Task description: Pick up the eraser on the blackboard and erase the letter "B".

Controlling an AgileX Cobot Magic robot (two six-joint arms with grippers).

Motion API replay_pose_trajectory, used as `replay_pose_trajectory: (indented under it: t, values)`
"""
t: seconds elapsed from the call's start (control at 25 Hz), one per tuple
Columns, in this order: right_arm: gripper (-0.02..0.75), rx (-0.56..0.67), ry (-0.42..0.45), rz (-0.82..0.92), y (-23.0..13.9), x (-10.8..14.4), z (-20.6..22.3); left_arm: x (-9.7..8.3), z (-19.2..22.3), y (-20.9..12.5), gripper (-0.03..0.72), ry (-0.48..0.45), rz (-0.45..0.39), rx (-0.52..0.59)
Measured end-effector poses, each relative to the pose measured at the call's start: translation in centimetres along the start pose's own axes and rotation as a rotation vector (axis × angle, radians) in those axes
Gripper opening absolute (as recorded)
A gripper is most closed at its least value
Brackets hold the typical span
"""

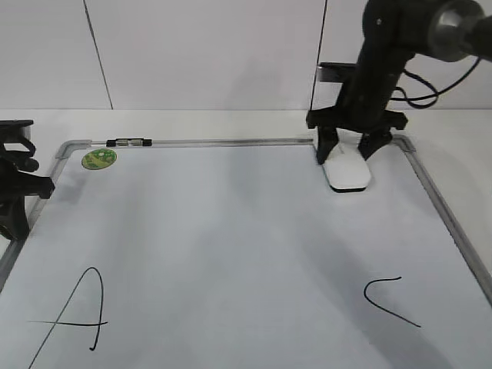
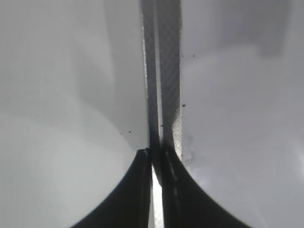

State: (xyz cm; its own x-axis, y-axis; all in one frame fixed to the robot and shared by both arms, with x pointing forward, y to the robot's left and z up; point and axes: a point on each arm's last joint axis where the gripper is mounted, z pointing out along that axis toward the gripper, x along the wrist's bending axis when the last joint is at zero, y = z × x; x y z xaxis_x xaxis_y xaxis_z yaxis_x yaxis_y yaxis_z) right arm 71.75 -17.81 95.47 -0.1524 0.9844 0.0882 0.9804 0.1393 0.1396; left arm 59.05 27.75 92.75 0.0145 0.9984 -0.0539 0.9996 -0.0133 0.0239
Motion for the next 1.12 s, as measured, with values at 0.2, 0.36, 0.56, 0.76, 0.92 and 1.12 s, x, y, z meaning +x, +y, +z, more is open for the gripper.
replay_pose_trajectory:
  t: [0.2,0.36,0.56,0.76,0.92,1.12]
  values:
    - [0.531,-0.01,-0.015,0.102,0.3,-4.5,-0.4,0.0,0.0,0.0,0.016,0.0,0.0,0.0]
    - [0.531,-0.01,-0.007,0.107,0.3,-4.5,-0.5,0.0,0.0,0.0,0.016,0.0,0.0,0.0]
    - [0.531,-0.025,-0.001,0.11,0.1,-4.5,-1.4,0.0,0.0,0.0,0.016,0.001,0.001,0.002]
    - [0.531,-0.063,-0.015,0.107,-1.9,-4.5,-5.9,0.0,0.0,0.0,0.016,0.001,0.001,0.004]
    - [0.531,-0.057,-0.019,0.094,-5.0,-4.3,-8.9,0.0,0.0,-0.1,0.016,0.001,0.001,0.008]
    - [0.531,0.018,-0.041,0.081,-8.7,-4.4,-9.1,0.0,0.0,-0.1,0.016,0.001,0.001,0.01]
